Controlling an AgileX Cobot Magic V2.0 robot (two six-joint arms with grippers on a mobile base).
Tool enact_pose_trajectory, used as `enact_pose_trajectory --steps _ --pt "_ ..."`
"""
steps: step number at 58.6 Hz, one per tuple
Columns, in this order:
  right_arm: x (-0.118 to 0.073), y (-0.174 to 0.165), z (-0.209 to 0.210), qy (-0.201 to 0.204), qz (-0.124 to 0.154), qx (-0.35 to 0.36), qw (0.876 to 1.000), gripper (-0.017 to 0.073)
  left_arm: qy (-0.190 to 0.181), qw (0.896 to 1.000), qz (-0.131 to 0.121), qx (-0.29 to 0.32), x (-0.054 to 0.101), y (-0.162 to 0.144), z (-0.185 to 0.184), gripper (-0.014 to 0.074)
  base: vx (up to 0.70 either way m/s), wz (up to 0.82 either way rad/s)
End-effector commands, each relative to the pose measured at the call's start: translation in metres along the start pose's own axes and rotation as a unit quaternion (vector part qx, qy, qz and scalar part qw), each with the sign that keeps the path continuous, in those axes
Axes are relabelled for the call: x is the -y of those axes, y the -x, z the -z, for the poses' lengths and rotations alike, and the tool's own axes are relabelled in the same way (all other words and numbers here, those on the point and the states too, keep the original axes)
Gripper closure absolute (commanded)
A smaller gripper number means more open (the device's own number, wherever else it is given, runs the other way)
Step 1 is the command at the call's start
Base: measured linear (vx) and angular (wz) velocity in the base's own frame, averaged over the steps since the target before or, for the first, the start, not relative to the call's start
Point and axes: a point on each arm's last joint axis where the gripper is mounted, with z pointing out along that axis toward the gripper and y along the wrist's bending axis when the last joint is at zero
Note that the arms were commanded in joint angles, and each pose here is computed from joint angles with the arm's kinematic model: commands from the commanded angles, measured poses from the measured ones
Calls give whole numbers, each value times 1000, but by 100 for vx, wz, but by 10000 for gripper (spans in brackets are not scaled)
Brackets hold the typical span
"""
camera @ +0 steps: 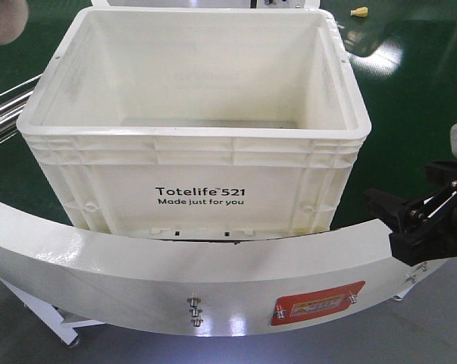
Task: Place moving items into box and shelve
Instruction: 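Lift the pink plush with the left gripper and drop it into the tote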
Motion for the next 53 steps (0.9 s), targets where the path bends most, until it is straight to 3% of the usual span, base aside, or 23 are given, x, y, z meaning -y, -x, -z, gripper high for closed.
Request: enact_pose_trajectory --steps 1,14,21,28,36,42,53 --pt "2 14 7 -6 6 50 999 -4 -29 996 2 82 20 24 18 386 0 0" --pt "2 14 7 -6 6 50 999 -4 -122 988 3 94 57 26 -3 386 0 0" --pt "2 14 7 -6 6 50 999 -4 -145 986 -8 78 70 19 -26 371 0 0" --pt "2 14 7 -6 6 50 999 -4 -154 987 -5 52 74 8 -48 284 0 0" --pt "2 14 7 -6 6 50 999 -4 -159 987 0 32 74 1 -62 88 0 0" --pt "2 14 7 -6 6 50 999 -4 -160 987 -2 32 75 1 -61 -12 0 0" --pt "2 14 7 -6 6 49 999 -4 -154 987 -18 45 75 7 -48 -39 0 0"
